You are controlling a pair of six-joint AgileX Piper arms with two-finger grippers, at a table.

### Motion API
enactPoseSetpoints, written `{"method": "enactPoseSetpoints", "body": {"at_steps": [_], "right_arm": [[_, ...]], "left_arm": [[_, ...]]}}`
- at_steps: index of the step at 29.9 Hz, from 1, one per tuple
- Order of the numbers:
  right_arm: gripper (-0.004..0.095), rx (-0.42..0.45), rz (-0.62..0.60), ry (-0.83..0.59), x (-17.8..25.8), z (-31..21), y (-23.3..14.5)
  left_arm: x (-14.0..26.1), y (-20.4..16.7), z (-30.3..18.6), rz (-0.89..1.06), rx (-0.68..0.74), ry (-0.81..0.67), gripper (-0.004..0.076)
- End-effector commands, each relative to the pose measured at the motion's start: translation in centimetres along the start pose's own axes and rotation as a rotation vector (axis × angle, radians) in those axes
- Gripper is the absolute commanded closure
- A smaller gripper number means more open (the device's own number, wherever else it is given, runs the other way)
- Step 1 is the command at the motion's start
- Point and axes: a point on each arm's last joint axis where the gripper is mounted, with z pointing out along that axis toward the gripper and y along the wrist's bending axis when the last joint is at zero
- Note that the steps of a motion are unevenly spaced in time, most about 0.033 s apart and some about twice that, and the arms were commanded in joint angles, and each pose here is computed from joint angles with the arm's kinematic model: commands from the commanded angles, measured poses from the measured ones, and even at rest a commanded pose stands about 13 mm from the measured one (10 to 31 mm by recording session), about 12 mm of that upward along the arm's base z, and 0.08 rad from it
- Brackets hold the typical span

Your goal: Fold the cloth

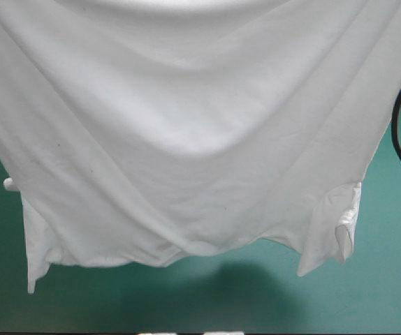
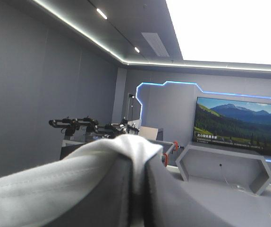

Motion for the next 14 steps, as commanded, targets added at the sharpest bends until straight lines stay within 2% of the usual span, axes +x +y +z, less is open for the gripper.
{"method": "enactPoseSetpoints", "body": {"at_steps": [1,4,7,11,14], "right_arm": [[0.0919,0.047,-0.015,0.026,1.8,2.4,-0.7],[0.0919,0.065,-0.016,0.152,5.6,5.9,-1.2],[0.0919,0.094,-0.021,0.205,8.9,9.0,-1.7],[0.0919,0.126,-0.027,0.113,11.3,12.4,-2.3],[0.0919,0.158,-0.053,0.026,12.0,13.7,-2.7]], "left_arm": [[2.4,0.7,2.1,-0.015,-0.016,0.030,0.0746],[6.3,1.4,4.6,-0.034,-0.034,0.114,0.0746],[9.9,2.3,7.1,-0.034,-0.058,0.146,0.0746],[13.8,3.2,9.7,-0.057,-0.093,0.101,0.0746],[15.2,4.0,11.0,-0.064,-0.138,-0.005,0.0746]]}}
